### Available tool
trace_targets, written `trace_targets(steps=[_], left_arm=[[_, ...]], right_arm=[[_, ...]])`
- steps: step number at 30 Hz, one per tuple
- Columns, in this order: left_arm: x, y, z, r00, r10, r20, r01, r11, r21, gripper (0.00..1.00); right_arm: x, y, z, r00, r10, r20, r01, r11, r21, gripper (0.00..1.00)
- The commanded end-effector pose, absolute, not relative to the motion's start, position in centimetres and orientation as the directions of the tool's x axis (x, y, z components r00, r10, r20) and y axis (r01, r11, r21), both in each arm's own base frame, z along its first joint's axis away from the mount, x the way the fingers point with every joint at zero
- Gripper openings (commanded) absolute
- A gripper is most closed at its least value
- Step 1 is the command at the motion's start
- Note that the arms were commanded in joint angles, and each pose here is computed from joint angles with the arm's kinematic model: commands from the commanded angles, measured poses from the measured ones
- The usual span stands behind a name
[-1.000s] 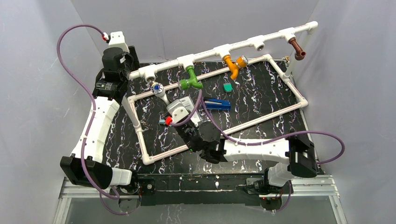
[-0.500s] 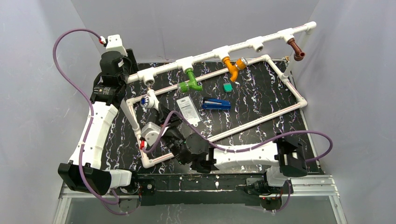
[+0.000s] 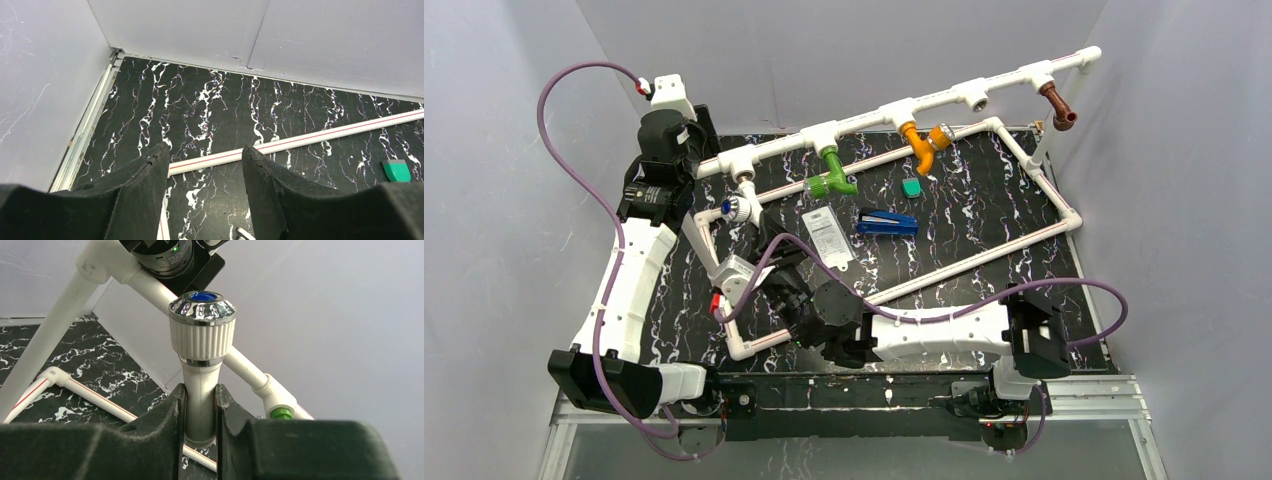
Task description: Install the water faucets
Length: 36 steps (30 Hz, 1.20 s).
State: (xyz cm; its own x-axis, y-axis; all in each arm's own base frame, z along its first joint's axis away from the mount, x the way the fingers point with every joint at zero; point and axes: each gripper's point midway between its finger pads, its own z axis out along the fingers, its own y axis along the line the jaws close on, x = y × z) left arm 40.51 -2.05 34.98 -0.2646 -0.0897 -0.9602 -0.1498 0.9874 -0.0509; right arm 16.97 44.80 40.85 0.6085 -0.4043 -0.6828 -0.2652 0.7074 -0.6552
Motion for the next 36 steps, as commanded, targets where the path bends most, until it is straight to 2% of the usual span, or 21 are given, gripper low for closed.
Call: trace_targets(steps=[1,28,36], left_arm=[[37.5,-2.1,27.6,-0.521,-0.074,-0.85,-0.142,0.99,0.001,0.53],[38.0,-2.4,26.7,-0.558,-0.063,-0.827,-0.124,0.992,0.008,0.54],[37.8,-2.6,26.5,-0.563,-0.064,-0.824,-0.118,0.993,0.003,0.53]], right_arm=[[17.8,44.1,43.4,0.594,-0.347,-0.725,-0.248,0.779,-0.576,0.01],[20.6,45.8,41.4,0.538,-0.327,-0.777,-0.314,0.777,-0.545,0.01],[20.7,46.5,41.3,0.486,-0.226,-0.844,-0.368,0.823,-0.432,0.01]])
